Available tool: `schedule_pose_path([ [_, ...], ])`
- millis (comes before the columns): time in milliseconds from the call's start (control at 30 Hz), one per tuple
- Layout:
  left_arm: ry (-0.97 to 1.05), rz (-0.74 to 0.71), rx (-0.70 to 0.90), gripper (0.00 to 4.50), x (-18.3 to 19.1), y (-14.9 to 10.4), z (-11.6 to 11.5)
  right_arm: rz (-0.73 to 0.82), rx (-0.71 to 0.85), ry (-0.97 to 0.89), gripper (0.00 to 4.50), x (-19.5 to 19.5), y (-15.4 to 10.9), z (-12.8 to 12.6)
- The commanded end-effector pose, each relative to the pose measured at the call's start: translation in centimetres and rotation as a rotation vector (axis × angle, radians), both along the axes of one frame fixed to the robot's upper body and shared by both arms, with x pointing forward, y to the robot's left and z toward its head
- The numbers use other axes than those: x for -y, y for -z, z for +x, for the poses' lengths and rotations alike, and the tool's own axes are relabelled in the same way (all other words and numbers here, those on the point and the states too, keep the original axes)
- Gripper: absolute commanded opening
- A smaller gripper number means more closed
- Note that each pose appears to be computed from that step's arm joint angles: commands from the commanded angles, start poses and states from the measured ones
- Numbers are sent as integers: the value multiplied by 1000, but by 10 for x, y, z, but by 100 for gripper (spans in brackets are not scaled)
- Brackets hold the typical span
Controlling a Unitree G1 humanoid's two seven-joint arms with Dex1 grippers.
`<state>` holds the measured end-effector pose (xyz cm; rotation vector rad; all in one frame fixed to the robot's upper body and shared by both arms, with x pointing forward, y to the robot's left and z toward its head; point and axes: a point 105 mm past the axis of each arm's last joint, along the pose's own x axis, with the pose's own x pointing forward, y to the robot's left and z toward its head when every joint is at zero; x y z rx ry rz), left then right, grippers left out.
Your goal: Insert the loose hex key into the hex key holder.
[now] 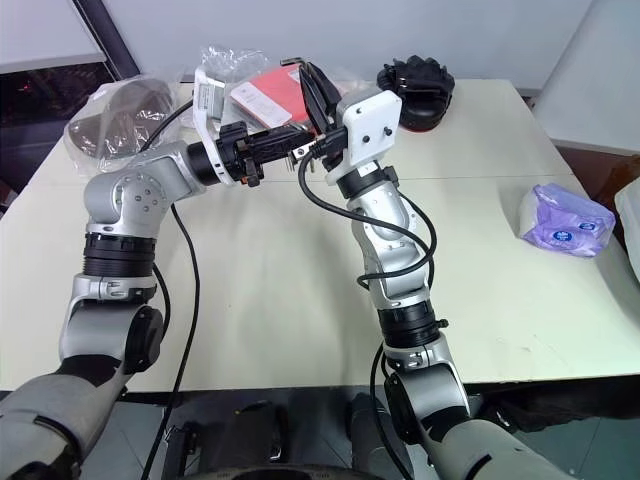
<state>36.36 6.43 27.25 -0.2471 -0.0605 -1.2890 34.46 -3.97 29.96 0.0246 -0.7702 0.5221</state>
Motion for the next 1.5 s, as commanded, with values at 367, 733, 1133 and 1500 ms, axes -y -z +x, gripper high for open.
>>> schedule_pose_path([
  [367,28,-25,68,5,1,-20,-8,12,40,-14,5,-3,-9,-7],
  [733,34,-26,66,5,1,-21,-10,10,34,-11,5,-2,-7,-6],
  [1133,23,-46,61,5,-1,-24,-8,9,26,-9,5,0,-4,-6],
  [1500,15,-60,56,5,-1,-27,-6,10,-1,-3,5,2,6,-9],
])
